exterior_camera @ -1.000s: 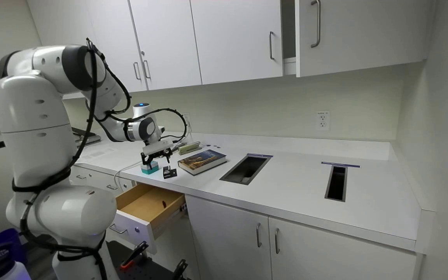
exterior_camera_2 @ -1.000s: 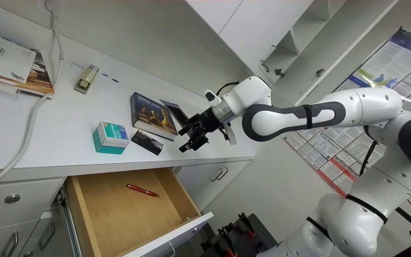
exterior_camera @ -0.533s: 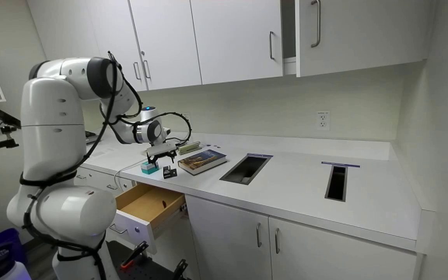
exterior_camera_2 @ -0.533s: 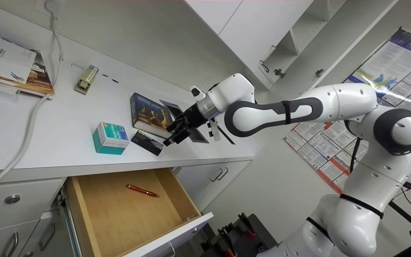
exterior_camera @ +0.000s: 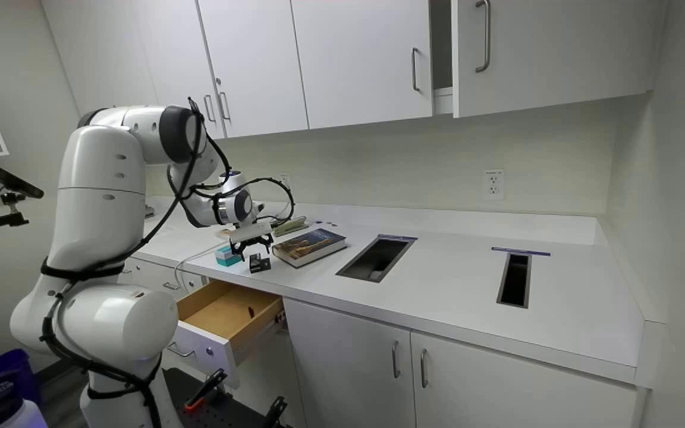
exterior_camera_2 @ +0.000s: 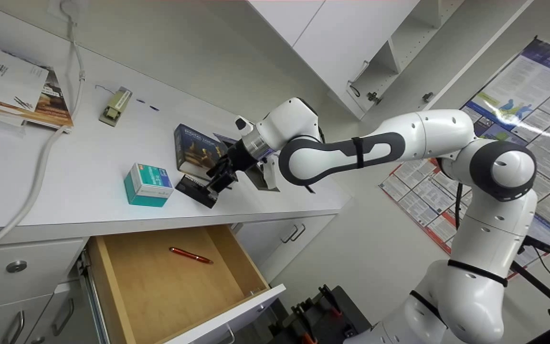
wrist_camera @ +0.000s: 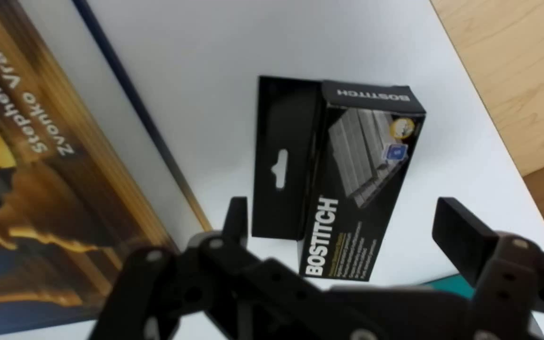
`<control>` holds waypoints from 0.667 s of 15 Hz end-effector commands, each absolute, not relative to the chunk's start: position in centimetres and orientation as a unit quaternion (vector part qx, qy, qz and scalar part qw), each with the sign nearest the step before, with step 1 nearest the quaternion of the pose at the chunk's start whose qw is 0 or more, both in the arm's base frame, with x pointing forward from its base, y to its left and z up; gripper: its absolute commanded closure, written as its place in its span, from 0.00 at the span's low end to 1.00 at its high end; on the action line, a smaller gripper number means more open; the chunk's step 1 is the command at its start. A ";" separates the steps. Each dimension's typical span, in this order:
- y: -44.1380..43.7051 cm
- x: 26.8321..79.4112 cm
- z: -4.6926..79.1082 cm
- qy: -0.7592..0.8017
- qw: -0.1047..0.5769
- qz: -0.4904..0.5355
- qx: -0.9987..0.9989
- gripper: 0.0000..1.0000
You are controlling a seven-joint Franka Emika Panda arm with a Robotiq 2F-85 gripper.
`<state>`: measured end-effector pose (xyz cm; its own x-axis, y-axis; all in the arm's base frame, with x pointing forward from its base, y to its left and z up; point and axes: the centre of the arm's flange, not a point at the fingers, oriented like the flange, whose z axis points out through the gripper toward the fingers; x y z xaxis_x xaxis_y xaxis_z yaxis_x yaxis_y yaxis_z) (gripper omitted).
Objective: Open the right door of the upper cabinet on the far right, move the black box to the right side of the countertop
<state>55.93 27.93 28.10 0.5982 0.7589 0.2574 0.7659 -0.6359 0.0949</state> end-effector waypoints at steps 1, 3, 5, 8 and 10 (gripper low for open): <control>29.5 57.2 27.1 -0.425 0.010 -0.118 -0.898 0.00; 29.8 57.4 26.4 -0.430 0.007 -0.110 -0.896 0.25; 30.0 57.6 26.1 -0.433 0.006 -0.107 -0.895 0.34; 30.0 57.8 25.9 -0.433 0.006 -0.103 -0.895 0.58; 30.0 57.8 25.9 -0.433 0.007 -0.102 -0.896 0.73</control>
